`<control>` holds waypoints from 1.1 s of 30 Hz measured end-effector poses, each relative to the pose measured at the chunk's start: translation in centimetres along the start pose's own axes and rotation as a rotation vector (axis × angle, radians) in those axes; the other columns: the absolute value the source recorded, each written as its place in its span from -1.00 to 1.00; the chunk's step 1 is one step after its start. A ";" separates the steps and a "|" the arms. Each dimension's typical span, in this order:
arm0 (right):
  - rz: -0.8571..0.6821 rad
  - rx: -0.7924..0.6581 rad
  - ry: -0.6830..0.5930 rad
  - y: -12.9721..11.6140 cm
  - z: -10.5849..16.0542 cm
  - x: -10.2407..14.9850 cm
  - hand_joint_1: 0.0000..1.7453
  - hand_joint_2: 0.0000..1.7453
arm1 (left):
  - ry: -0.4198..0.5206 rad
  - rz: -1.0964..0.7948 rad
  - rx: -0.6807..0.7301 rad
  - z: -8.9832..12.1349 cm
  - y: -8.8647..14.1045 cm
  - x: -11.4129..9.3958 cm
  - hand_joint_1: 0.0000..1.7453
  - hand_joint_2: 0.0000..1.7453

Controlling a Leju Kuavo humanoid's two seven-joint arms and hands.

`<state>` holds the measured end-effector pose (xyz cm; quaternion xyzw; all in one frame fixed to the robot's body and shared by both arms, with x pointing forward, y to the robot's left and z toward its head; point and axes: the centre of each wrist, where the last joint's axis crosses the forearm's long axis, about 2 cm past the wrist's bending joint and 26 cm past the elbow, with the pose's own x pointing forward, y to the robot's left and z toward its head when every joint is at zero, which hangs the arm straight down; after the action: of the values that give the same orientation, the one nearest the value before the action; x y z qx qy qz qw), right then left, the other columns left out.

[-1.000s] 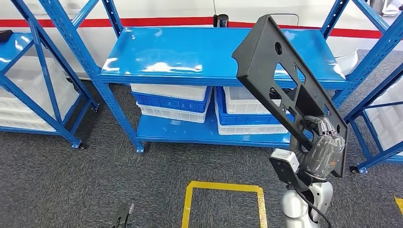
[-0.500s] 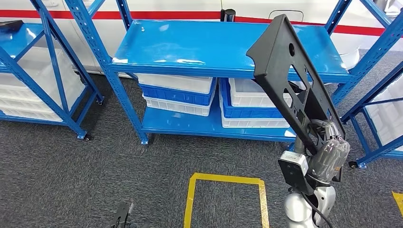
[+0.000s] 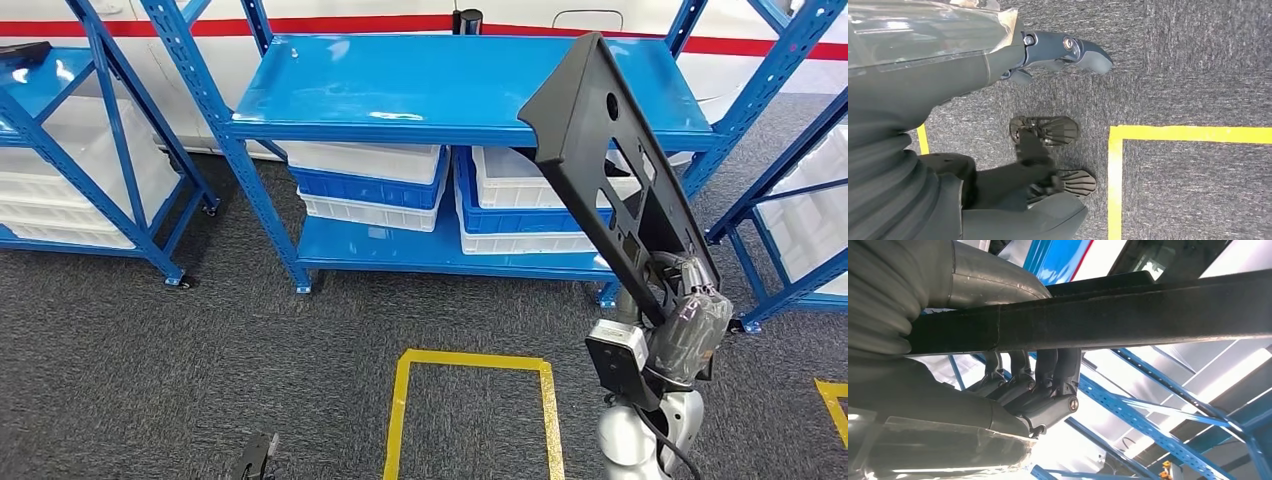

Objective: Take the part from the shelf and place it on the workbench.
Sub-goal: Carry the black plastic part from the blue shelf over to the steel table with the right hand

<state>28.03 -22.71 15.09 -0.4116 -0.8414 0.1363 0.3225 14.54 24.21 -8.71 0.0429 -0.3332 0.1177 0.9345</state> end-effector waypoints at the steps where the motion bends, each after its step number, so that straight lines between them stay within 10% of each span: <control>1: 0.000 0.001 0.000 0.0 0.1 0.0 1.00 1.00 | 0.000 0.001 0.000 0.0 0.0 0.0 -1.00 1.00; 33: 0.016 0.030 0.057 -0.2 1.7 -0.2 1.00 1.00 | 0.002 0.003 -0.004 0.0 0.3 0.0 -1.00 1.00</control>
<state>26.86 -22.93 13.88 -0.4171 -0.8265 0.1394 0.3513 14.48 24.46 -8.76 0.0406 -0.3323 0.1186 0.9348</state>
